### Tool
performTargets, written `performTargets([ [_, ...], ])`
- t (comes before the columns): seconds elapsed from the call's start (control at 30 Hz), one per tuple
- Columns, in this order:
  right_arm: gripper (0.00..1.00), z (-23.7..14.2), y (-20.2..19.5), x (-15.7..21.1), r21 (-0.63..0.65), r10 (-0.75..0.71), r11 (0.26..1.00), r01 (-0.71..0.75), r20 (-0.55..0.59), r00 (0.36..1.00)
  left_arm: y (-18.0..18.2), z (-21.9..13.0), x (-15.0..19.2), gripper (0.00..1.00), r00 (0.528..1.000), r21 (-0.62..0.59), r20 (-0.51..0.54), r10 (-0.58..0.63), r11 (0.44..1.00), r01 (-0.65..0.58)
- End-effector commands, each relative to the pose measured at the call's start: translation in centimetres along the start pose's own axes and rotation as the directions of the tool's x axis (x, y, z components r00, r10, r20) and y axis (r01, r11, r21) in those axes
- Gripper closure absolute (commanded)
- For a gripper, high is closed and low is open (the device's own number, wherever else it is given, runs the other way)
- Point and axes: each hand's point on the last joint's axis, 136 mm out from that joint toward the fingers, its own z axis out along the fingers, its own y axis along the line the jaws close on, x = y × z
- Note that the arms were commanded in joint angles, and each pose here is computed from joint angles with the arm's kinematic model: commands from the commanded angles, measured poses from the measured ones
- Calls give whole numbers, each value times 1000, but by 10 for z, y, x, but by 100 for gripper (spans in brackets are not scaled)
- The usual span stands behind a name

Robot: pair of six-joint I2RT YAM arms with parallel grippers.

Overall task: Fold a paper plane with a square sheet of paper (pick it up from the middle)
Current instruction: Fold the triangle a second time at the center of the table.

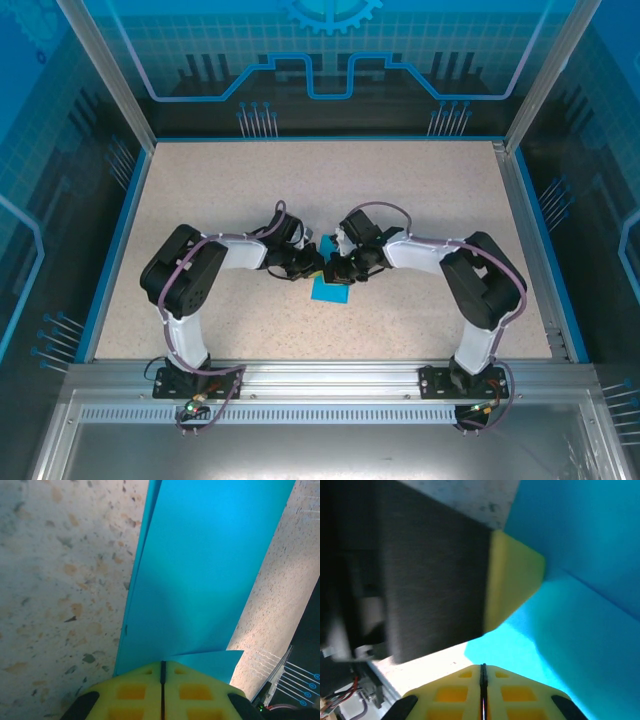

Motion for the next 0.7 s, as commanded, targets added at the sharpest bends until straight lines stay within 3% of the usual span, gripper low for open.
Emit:
performTargets([
  [0.0,90,7,-4,-2,23,-3,1000,3,-15,1000,37,9,5,92,999,-125,-6,-44,991,43],
  [0.23,90,19,-28,7,91,28,996,-23,-58,998,40,9,6,94,999,-133,-4,-53,990,52],
  [0.67,87,7,-31,22,20,84,996,-82,-87,993,60,14,8,100,995,-197,7,-98,976,97],
])
